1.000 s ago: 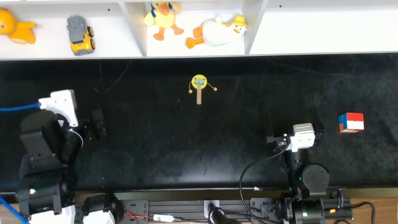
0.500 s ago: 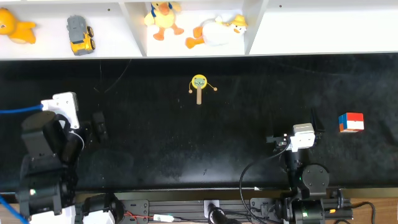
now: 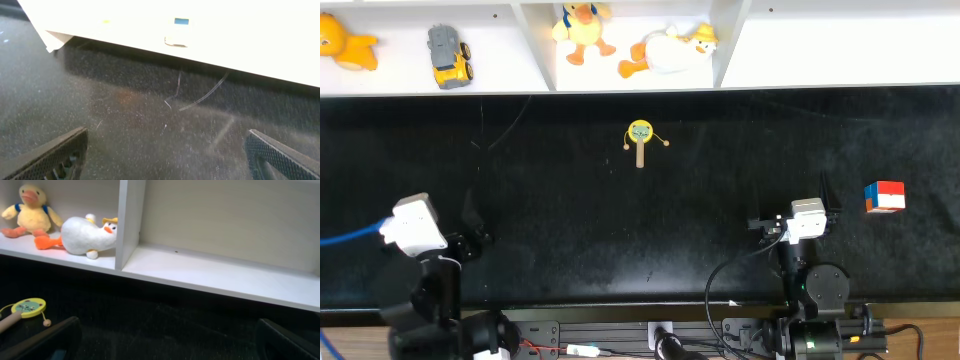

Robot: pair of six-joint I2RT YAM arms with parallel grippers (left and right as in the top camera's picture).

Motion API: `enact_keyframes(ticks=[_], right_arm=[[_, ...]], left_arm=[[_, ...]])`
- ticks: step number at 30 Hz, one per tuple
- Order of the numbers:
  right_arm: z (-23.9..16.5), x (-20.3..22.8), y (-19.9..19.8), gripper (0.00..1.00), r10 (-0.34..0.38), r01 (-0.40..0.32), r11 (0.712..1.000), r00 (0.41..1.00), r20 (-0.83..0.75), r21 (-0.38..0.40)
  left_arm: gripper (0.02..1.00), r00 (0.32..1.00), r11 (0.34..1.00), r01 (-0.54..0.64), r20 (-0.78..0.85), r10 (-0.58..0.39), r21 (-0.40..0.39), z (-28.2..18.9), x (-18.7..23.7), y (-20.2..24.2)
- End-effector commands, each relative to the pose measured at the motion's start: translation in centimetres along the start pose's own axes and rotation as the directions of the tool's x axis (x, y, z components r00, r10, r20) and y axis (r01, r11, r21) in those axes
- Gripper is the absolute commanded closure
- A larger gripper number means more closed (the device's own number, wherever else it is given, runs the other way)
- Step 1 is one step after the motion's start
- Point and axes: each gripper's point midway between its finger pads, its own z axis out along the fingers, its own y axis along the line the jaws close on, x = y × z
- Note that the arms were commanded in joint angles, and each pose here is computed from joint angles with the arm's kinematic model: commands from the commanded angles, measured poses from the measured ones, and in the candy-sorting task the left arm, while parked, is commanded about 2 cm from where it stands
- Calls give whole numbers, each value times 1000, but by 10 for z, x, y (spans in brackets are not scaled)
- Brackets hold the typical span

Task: Store Toys

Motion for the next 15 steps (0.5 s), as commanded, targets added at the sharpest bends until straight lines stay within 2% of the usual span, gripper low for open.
enact_keyframes(ticks=[1, 8, 15], right_arm=[[1, 5, 0, 7, -2, 2, 1000, 1000, -5, 0], [1, 5, 0, 5, -2, 2, 1000, 1000, -5, 0], [1, 5, 0, 5, -2, 2, 1000, 1000, -5, 0]], left_arm=[[20, 989, 989, 135, 66, -130, -62, 7, 13, 14], [20, 977, 989, 140, 165, -132, -38, 21, 24, 15], [20, 973, 991, 133, 192, -129, -7, 33, 35, 10]])
